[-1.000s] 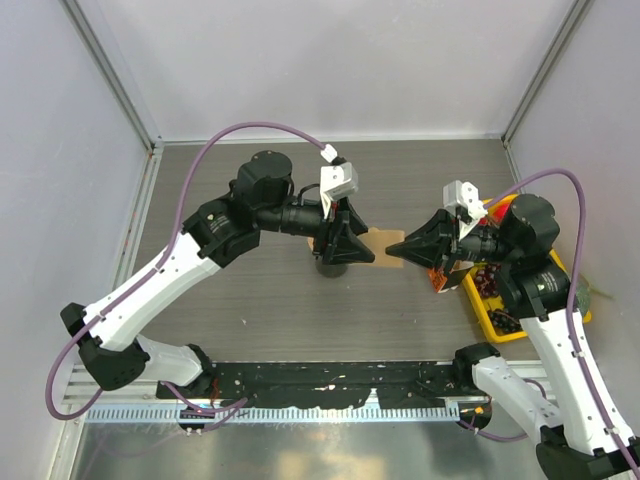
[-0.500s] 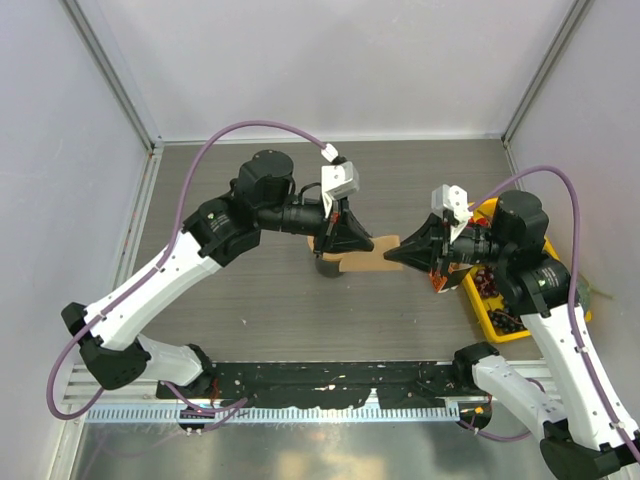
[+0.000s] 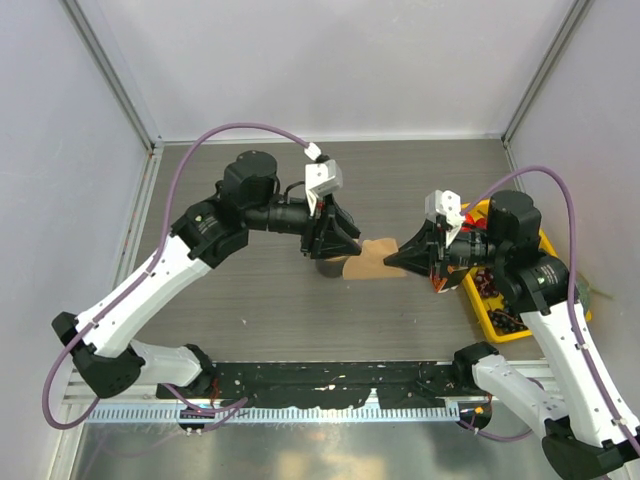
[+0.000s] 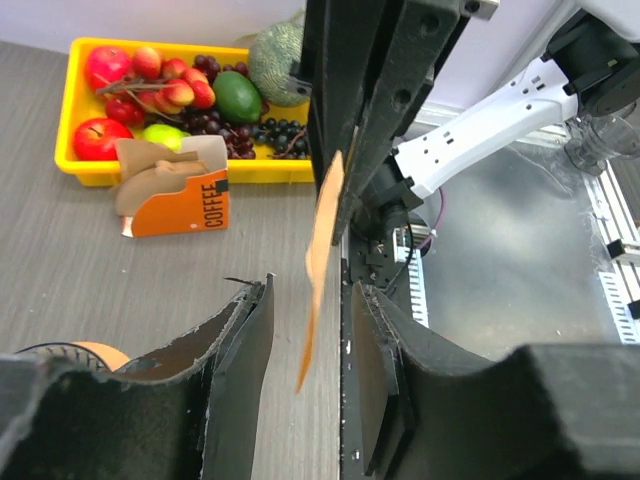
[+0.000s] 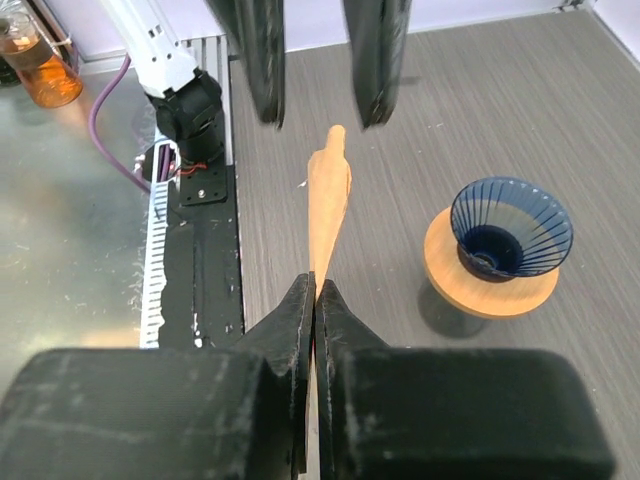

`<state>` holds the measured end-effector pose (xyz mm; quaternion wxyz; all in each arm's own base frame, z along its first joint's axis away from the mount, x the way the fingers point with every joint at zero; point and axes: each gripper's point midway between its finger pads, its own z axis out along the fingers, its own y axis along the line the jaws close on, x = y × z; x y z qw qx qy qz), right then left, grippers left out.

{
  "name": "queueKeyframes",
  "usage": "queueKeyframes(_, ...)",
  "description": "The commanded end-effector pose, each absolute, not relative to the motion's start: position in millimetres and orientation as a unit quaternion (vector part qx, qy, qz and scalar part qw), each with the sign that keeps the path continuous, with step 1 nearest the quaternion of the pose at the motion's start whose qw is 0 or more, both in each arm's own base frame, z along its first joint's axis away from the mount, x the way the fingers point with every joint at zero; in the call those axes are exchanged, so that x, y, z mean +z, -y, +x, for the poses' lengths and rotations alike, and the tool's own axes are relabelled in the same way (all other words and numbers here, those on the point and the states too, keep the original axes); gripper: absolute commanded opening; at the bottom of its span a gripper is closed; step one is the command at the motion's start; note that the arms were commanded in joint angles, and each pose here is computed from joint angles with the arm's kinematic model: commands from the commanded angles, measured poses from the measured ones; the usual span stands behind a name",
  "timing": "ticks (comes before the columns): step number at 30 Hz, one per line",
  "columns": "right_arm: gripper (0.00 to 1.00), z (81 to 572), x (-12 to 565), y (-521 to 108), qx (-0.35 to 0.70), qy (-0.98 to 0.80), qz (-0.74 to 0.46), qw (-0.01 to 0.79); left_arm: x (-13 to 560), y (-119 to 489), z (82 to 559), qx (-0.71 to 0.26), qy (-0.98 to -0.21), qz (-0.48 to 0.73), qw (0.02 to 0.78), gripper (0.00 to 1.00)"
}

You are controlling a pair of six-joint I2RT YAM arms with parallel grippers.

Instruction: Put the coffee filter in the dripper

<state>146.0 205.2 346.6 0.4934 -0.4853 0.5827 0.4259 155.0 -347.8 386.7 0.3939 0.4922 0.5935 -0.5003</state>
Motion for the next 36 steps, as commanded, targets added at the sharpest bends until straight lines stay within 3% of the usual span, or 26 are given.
queueKeyframes(1, 0.05, 134, 351, -208, 0.418, -0.569, -0.512, 0.489, 416, 333, 146, -0.506, -0.565, 0.494, 0.426, 0.44)
queueKeyframes(9, 0.05, 131, 351, -211, 0.421, -0.563, -0.52, 0.486, 401, 334, 146, -0.508, -0.576, 0.493, 0.408, 0.52)
queueKeyframes(20, 0.05, 130, 349, -213, 0.422, -0.559, -0.527, 0.481, 387, 344, 144, -0.529, -0.591, 0.48, 0.375, 0.49)
queueKeyframes(27, 0.05, 130, 350, -213, 0.421, -0.559, -0.528, 0.482, 385, 350, 143, -0.536, -0.588, 0.484, 0.365, 0.29)
queueKeyframes(29, 0.05, 129, 348, -213, 0.421, -0.56, -0.528, 0.479, 387, 350, 141, -0.54, -0.584, 0.486, 0.362, 0.15)
queueKeyframes(30, 0.05, 130, 348, -213, 0.417, -0.56, -0.53, 0.481, 388, 350, 140, -0.541, -0.582, 0.487, 0.363, 0.02)
queueKeyframes(36, 0.05, 130, 343, -212, 0.413, -0.564, -0.533, 0.476, 390, 347, 139, -0.539, -0.58, 0.489, 0.366, 0.0)
